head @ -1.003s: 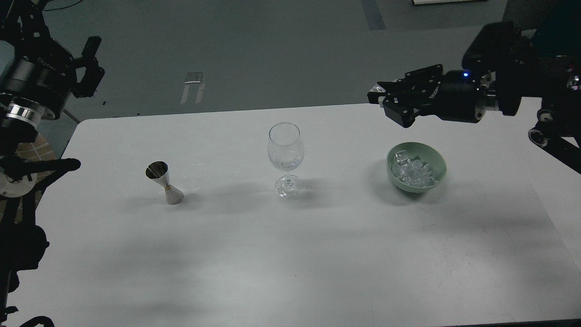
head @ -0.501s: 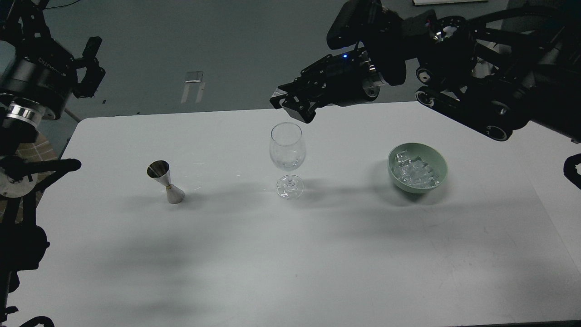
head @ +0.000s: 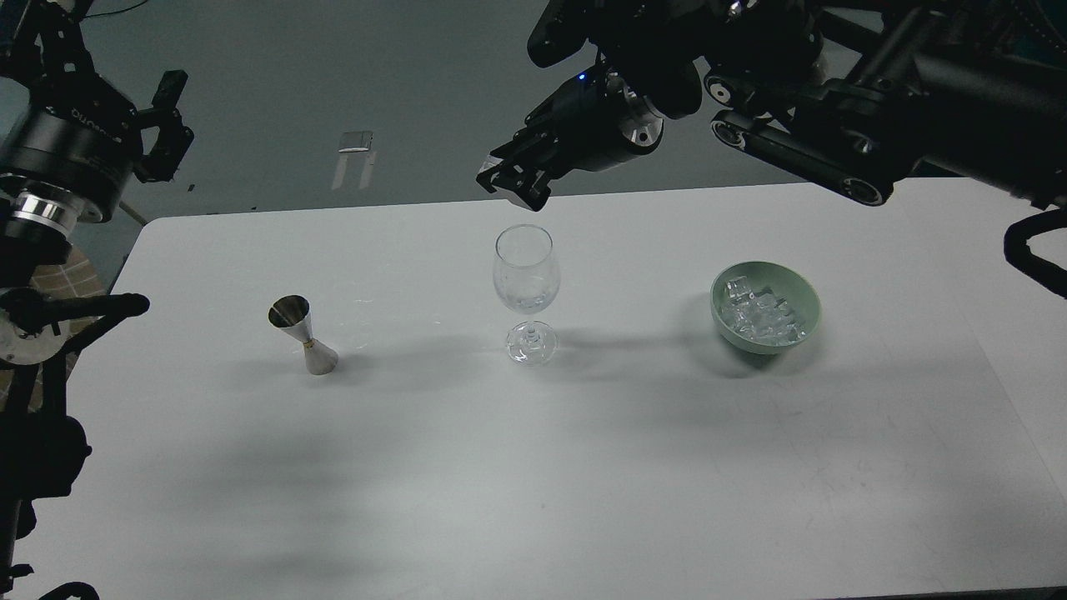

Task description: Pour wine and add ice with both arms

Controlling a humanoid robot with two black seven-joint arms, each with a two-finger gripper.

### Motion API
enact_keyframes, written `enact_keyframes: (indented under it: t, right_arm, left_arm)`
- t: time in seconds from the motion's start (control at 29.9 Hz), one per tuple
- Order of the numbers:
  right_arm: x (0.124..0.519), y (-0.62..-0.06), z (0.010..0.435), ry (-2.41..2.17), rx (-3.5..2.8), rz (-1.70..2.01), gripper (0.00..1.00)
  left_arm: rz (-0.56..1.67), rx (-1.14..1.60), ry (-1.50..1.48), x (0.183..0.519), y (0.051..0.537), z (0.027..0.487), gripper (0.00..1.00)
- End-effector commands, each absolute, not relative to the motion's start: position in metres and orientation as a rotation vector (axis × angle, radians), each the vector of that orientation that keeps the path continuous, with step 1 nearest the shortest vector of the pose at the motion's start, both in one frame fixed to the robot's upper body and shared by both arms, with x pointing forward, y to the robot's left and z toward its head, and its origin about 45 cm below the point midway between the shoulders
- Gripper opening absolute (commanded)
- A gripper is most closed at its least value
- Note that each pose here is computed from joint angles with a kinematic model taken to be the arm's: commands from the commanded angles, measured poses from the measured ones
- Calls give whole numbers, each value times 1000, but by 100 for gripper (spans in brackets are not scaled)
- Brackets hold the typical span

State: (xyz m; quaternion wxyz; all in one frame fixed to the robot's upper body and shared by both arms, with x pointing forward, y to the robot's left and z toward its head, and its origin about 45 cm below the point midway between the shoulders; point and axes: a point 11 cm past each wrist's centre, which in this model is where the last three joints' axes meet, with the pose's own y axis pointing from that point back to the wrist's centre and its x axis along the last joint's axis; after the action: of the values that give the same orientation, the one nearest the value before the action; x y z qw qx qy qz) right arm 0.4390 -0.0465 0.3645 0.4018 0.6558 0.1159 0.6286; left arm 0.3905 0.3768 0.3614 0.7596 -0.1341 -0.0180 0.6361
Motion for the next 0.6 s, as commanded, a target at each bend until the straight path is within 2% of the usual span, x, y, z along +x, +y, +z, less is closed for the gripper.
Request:
enact_keyframes:
  t: [0.0,0.57]
  right_arm:
    - [440,-53,361,313,1621,1576,2]
    - [430,-57,340,375,1653,1529,2]
  left_arm:
    - [1385,-293,-36,390,376,360,98]
    - [1385,-292,-38,390,377,360,98]
